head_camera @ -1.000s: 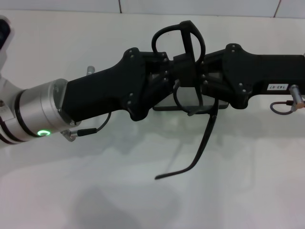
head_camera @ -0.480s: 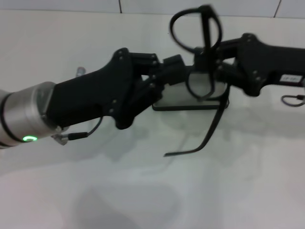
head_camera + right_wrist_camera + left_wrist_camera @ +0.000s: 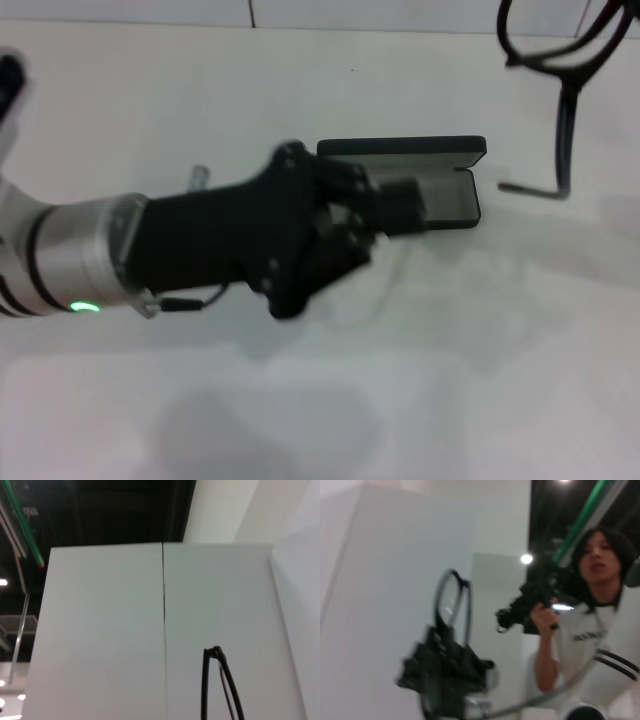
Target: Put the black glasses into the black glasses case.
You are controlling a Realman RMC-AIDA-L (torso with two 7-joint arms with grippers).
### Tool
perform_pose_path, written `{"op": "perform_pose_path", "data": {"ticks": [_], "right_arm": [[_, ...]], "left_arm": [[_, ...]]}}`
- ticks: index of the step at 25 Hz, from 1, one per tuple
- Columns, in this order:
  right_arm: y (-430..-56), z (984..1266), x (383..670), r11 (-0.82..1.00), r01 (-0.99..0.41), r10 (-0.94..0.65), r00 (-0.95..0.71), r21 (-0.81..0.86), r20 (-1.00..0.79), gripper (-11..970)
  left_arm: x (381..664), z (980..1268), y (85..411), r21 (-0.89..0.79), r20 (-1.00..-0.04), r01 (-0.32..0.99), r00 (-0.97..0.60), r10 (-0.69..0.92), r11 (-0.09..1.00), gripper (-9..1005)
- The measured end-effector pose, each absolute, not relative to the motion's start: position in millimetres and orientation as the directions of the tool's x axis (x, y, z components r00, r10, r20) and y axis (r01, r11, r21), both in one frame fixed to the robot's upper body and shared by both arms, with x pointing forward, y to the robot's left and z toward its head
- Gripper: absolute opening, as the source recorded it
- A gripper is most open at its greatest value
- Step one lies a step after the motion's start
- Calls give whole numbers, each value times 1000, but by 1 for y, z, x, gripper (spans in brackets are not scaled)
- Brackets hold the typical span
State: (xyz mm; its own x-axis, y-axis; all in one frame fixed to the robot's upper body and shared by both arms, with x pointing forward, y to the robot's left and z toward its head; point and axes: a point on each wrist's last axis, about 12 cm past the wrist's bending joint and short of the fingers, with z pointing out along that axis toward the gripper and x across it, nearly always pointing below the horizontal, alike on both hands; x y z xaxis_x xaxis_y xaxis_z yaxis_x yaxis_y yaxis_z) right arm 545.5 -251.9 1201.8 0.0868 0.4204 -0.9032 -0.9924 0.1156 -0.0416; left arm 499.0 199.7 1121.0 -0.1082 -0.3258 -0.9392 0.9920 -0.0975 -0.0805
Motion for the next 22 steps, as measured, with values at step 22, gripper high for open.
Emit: {"op": "perform_pose_path", "data": {"ticks": [22], "right_arm": [[-188, 1162, 574, 164, -986, 312, 64, -12, -948, 139]], "left_arm": [[492, 1122, 179, -40, -899, 992, -89, -428, -122, 73]]}}
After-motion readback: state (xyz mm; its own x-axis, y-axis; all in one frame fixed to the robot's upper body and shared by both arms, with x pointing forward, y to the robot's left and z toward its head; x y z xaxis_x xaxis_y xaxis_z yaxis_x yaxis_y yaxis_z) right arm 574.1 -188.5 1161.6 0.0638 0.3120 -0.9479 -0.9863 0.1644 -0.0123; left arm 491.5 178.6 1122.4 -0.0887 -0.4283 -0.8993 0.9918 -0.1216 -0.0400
